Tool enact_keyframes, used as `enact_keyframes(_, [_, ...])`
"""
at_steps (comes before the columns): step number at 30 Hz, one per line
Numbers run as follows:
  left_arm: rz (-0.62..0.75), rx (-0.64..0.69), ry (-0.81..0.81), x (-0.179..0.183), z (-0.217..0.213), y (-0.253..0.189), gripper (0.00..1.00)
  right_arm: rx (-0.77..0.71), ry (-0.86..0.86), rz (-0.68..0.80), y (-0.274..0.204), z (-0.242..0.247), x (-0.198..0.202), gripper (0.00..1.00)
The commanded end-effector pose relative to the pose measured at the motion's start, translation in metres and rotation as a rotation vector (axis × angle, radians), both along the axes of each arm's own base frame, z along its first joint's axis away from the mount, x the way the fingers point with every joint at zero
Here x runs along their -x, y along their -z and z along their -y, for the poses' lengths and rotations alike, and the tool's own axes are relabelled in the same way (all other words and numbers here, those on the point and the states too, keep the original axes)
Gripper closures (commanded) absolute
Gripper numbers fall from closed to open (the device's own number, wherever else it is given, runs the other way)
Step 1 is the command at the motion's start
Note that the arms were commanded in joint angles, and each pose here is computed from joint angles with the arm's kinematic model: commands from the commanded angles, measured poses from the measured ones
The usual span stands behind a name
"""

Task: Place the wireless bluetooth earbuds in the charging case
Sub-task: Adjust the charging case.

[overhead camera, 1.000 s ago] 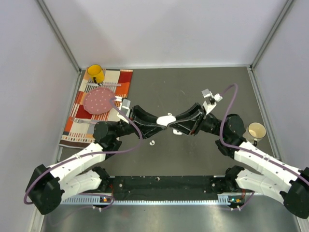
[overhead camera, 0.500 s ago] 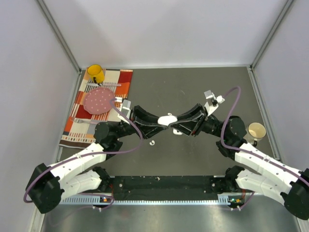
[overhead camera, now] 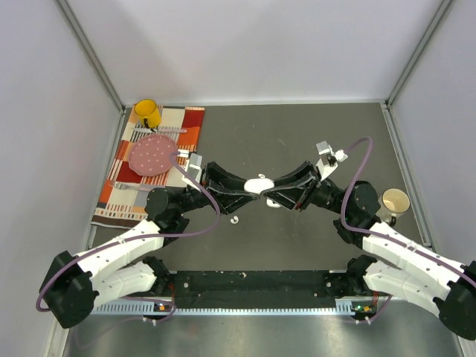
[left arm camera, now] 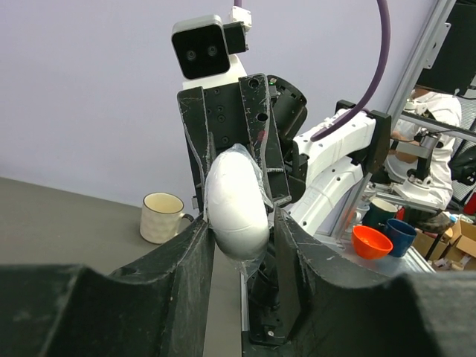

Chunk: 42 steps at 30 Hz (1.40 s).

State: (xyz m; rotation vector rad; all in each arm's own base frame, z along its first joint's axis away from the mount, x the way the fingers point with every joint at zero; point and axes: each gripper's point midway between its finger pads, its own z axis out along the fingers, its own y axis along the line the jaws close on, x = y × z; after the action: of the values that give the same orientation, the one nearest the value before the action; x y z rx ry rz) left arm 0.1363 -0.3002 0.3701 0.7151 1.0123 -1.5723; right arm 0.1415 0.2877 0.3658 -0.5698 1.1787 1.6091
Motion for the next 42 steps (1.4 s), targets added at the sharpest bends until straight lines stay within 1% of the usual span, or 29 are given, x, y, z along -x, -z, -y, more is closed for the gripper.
enact_keyframes(1, [0.085, 0.080, -0.018, 0.010, -0.010, -0.027, 0.58, 0.000, 0.043, 0.022, 0.001, 0.003, -0.004, 0.98])
enact_keyframes(5, [0.078, 0.075, -0.015, 0.009, -0.009, -0.025, 0.64, 0.001, 0.035, 0.026, 0.002, 0.002, -0.003, 0.98])
enact_keyframes(6, [0.081, 0.074, -0.011, 0.009, -0.009, -0.026, 0.70, 0.001, 0.031, 0.025, 0.002, 0.002, -0.002, 0.98])
enact_keyframes(8, [0.075, 0.067, -0.006, 0.008, -0.006, -0.024, 0.77, 0.004, 0.021, 0.027, 0.002, 0.001, -0.001, 0.97])
enact_keyframes(9, [0.076, 0.066, -0.004, 0.008, -0.006, -0.024, 0.82, 0.006, 0.016, 0.024, 0.002, 0.000, -0.001, 0.96])
enact_keyframes(10, [0.077, 0.065, -0.007, 0.007, -0.005, -0.024, 0.93, 0.007, 0.010, 0.022, 0.002, 0.000, 0.000, 0.94])
enact_keyframes(11, [0.081, 0.064, -0.008, 0.007, -0.005, -0.023, 0.98, 0.009, 0.004, 0.020, 0.002, -0.001, 0.000, 0.91])
enact_keyframes(12, [0.085, 0.063, -0.012, 0.006, -0.004, -0.024, 1.00, 0.012, -0.001, 0.008, 0.003, -0.002, 0.000, 0.79])
enact_keyframes(14, [0.100, 0.064, -0.026, 0.006, -0.005, -0.023, 1.00, 0.015, 0.001, -0.003, 0.003, -0.002, -0.002, 0.65])
enact_keyframes(15, [0.094, 0.059, -0.036, 0.005, -0.005, -0.020, 1.00, 0.015, 0.004, -0.010, 0.002, -0.002, -0.003, 0.50])
enact_keyframes(17, [0.121, 0.052, -0.060, 0.004, -0.007, -0.018, 1.00, 0.030, 0.027, -0.084, 0.002, -0.003, -0.009, 0.30])
enact_keyframes(18, [0.125, 0.049, -0.077, 0.004, -0.010, -0.018, 1.00, 0.033, 0.038, -0.104, 0.001, -0.002, -0.011, 0.22])
enact_keyframes(20, [0.148, 0.022, -0.119, 0.000, -0.011, -0.012, 1.00, 0.050, 0.074, -0.157, -0.003, -0.001, -0.018, 0.16])
enact_keyframes(21, [0.133, -0.011, -0.141, -0.002, -0.013, -0.006, 1.00, 0.056, 0.093, -0.177, -0.006, 0.002, -0.020, 0.13])
enact_keyframes(23, [0.166, -0.052, -0.195, -0.008, -0.015, 0.000, 1.00, 0.085, 0.122, -0.228, -0.010, 0.003, -0.025, 0.10])
enact_keyframes(24, [0.177, -0.066, -0.218, -0.008, -0.019, 0.001, 1.00, 0.073, 0.130, -0.226, -0.021, 0.006, -0.024, 0.10])
enact_keyframes(25, [0.181, -0.122, -0.253, -0.015, -0.019, 0.014, 1.00, 0.093, 0.140, -0.265, -0.017, 0.006, -0.026, 0.09])
enact_keyframes(27, [0.203, -0.153, -0.287, -0.016, -0.024, 0.018, 1.00, 0.070, 0.129, -0.301, -0.028, 0.007, -0.024, 0.09])
enact_keyframes(28, [0.212, -0.193, -0.312, -0.020, -0.025, 0.026, 1.00, 0.062, 0.121, -0.314, -0.031, 0.007, -0.024, 0.09])
enact_keyframes(31, [0.237, -0.226, -0.347, -0.022, -0.031, 0.030, 1.00, 0.056, 0.089, -0.403, -0.034, 0.003, -0.024, 0.09])
enact_keyframes(33, [0.251, -0.225, -0.352, -0.021, -0.033, 0.028, 1.00, 0.083, 0.054, -0.464, -0.034, -0.002, -0.022, 0.10])
enact_keyframes(35, [0.255, -0.221, -0.355, -0.021, -0.033, 0.027, 1.00, 0.147, 0.037, -0.554, -0.019, -0.010, -0.025, 0.11])
enact_keyframes(36, [0.258, -0.216, -0.355, -0.019, -0.034, 0.026, 1.00, 0.153, 0.028, -0.559, -0.023, -0.012, -0.025, 0.11])
enact_keyframes(42, [0.278, -0.194, -0.367, -0.019, -0.036, 0.019, 1.00, 0.202, -0.006, -0.684, -0.006, -0.022, -0.029, 0.12])
